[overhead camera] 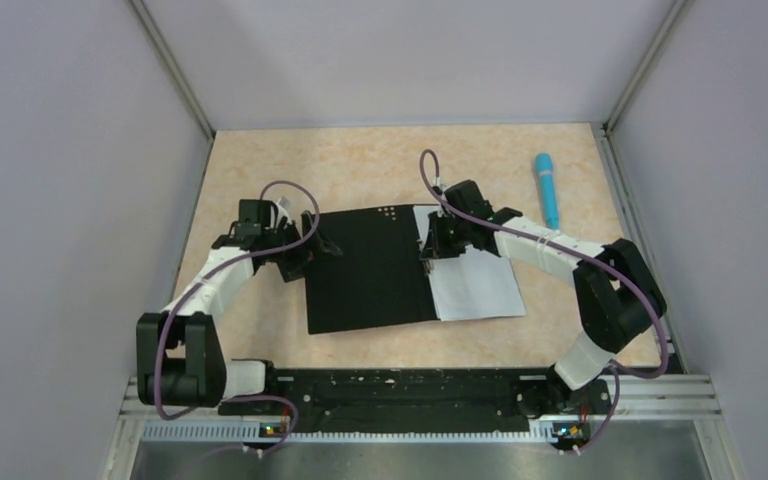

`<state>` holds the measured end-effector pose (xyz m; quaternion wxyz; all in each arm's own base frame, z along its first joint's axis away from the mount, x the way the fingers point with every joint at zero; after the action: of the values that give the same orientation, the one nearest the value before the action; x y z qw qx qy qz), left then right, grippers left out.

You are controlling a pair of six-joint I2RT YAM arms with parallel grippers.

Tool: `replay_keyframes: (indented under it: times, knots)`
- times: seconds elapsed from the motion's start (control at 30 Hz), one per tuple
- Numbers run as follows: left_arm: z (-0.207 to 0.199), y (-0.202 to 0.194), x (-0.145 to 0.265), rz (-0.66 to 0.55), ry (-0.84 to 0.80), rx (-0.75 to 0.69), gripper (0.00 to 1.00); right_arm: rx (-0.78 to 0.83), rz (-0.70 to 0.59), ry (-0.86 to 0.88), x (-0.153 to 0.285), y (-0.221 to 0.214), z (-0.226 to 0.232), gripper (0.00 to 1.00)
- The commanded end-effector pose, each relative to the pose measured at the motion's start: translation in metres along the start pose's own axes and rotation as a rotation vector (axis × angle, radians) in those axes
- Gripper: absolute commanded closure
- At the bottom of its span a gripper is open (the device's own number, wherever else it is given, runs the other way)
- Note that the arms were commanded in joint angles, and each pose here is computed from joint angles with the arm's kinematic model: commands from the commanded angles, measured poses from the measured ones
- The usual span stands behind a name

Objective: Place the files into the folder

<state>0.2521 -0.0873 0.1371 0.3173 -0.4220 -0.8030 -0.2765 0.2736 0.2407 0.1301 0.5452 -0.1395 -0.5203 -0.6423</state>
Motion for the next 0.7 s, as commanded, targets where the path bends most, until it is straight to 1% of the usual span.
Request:
replay_keyframes:
  times: [0.0,0.1,0.33,0.5,0.6,0.63,0.67]
  knots:
    - [-0.054,0.005,0.032,-0.037,-0.315,-0.107,0.02,-0.025,-0.074,0.070,0.005,0.014,0.013,1.00]
    - [-0.075,0.002,0.050,-0.031,-0.425,-0.155,0.02,-0.038,-0.071,0.055,-0.004,0.011,0.015,1.00]
    - [-0.107,-0.011,0.072,-0.039,-0.495,-0.257,0.02,-0.080,-0.045,0.079,-0.041,0.002,0.041,1.00]
    - [-0.123,-0.017,0.078,-0.052,-0.484,-0.322,0.02,-0.085,-0.017,0.097,-0.074,-0.006,0.070,1.00]
    - [-0.127,-0.022,0.075,-0.034,-0.458,-0.345,0.02,-0.089,-0.018,0.121,-0.081,-0.003,0.085,1.00]
    - [-0.128,-0.023,0.075,-0.034,-0.446,-0.353,0.02,-0.092,-0.025,0.125,-0.080,0.000,0.087,0.99]
    - [-0.131,-0.026,0.075,-0.030,-0.441,-0.367,0.02,-0.093,-0.037,0.121,-0.078,0.002,0.088,0.93]
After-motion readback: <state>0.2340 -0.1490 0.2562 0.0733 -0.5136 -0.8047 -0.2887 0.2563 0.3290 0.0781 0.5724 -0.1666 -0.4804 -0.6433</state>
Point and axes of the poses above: each gripper's point midway between its finger pads, its own x axis back along the fingers, its own z axis along the line the jaws close on, y = z × x, the point moved 6 cm from there along x, back along the fingers, and after that the axes turned 4 degrees about x, right-handed, at the moved point
